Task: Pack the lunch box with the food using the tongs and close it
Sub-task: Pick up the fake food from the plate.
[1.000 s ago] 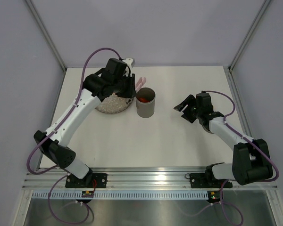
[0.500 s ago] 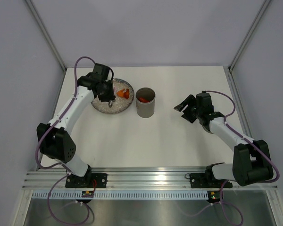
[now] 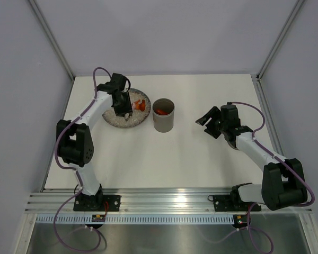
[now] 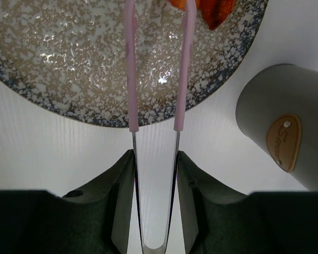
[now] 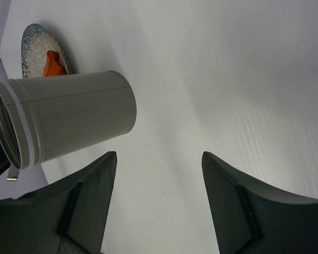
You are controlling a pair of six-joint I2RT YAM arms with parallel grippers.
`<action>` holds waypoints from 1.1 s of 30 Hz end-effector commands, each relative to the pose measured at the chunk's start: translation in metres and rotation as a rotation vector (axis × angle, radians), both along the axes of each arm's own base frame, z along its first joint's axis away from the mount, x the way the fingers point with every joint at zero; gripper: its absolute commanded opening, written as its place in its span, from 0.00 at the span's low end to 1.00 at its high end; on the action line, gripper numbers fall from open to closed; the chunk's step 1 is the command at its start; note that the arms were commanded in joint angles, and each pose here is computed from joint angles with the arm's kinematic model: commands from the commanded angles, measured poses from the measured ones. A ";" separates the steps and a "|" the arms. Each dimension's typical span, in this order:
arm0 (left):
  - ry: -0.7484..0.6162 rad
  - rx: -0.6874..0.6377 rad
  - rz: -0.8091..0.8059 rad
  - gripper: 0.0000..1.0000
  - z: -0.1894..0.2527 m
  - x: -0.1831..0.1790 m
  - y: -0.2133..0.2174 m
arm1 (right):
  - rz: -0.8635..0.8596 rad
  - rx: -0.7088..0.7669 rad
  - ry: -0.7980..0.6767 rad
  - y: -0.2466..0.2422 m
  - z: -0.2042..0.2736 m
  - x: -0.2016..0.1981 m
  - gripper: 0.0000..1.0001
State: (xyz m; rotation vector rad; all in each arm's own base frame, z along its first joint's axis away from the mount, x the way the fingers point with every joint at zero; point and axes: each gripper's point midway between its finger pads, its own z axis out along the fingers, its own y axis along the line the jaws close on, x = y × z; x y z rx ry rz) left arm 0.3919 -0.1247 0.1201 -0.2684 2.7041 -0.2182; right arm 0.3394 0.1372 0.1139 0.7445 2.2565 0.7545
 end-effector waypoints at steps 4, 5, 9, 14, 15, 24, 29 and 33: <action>-0.112 -0.103 0.017 0.38 0.023 0.040 -0.019 | 0.009 -0.006 -0.040 0.001 0.012 0.004 0.74; -0.104 -0.107 0.014 0.38 0.019 0.041 -0.020 | 0.006 -0.007 -0.038 0.000 0.012 0.004 0.74; -0.088 -0.110 0.022 0.40 0.014 0.047 -0.020 | 0.009 -0.003 -0.039 0.001 0.011 0.005 0.74; -0.080 -0.101 0.035 0.41 0.009 0.048 -0.017 | 0.011 -0.005 -0.032 0.002 0.008 0.004 0.74; -0.078 -0.101 0.038 0.42 0.008 0.048 -0.016 | 0.012 -0.003 -0.033 0.002 0.008 0.005 0.74; -0.050 -0.095 0.049 0.43 -0.005 0.051 -0.015 | 0.014 -0.001 -0.031 0.003 0.006 0.005 0.73; -0.042 -0.096 0.060 0.43 -0.012 0.055 -0.014 | 0.011 0.002 -0.028 0.003 0.006 0.005 0.74; -0.036 -0.105 0.066 0.40 -0.013 0.056 -0.014 | 0.010 0.003 -0.028 0.003 0.006 0.005 0.73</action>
